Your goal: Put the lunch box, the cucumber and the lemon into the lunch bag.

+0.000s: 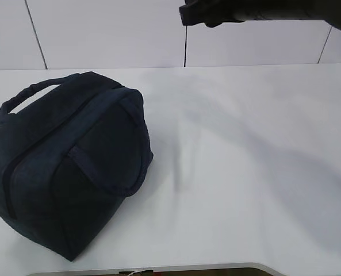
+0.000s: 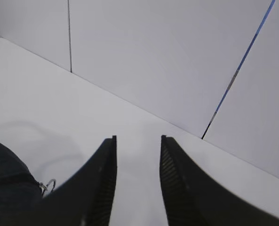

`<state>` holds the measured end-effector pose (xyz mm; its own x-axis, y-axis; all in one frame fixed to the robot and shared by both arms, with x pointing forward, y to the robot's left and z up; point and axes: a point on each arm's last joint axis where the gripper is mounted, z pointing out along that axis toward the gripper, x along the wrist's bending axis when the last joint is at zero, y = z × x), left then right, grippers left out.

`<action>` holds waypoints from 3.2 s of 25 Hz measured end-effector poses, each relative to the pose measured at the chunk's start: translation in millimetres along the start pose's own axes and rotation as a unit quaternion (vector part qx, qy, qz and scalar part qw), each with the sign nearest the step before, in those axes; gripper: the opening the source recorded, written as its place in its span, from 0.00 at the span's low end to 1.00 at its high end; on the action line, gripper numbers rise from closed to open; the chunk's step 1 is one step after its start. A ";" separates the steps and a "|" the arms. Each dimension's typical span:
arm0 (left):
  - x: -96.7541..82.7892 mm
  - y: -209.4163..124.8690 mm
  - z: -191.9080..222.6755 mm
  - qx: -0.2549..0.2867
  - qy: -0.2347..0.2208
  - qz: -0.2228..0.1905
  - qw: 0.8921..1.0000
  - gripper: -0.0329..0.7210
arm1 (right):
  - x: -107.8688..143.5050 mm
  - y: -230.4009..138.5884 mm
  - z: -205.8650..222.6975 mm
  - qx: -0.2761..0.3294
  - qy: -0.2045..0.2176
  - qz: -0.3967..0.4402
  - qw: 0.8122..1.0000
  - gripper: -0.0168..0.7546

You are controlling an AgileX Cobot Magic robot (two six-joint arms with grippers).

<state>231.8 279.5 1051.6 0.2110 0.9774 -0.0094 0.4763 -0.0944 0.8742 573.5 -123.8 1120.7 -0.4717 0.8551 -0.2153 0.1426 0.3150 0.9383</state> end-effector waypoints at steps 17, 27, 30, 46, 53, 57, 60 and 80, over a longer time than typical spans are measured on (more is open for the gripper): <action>-0.1 0.0 0.0 0.000 0.000 0.000 1.000 0.36 | 13.4 -5.5 -1.3 0.045 0.008 -0.059 0.997 0.34; -0.1 0.0 0.0 0.000 0.000 0.000 1.000 0.36 | 12.8 -6.7 -1.5 0.052 0.005 -0.062 0.997 0.34; -0.1 0.0 0.0 0.000 0.000 0.000 1.000 0.36 | 12.5 -7.5 -1.5 0.056 0.004 -0.062 0.996 0.34; -0.1 0.0 0.0 0.000 0.000 0.000 1.000 0.36 | 12.2 -8.0 -1.6 0.059 0.002 -0.062 0.996 0.34; -0.1 0.0 0.0 0.000 0.000 0.000 1.000 0.36 | 12.2 -8.0 -1.6 0.059 0.002 -0.062 0.996 0.34; -0.1 0.0 0.0 0.000 0.000 0.000 1.000 0.36 | 12.2 -8.0 -1.6 0.059 0.002 -0.062 0.996 0.34; -0.1 0.0 0.0 0.000 0.000 0.000 1.000 0.36 | 12.2 -8.0 -1.6 0.059 0.002 -0.062 0.996 0.34; -0.1 0.0 0.0 0.000 0.000 0.000 1.000 0.36 | 17.6 -4.2 -2.2 0.046 -0.011 -0.036 0.998 0.34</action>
<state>231.8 279.5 1051.6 0.2114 0.9774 -0.0100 0.4762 -0.0941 0.8743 562.7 -110.9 1113.5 -0.4647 0.8375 -0.2876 0.1882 0.4108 0.8921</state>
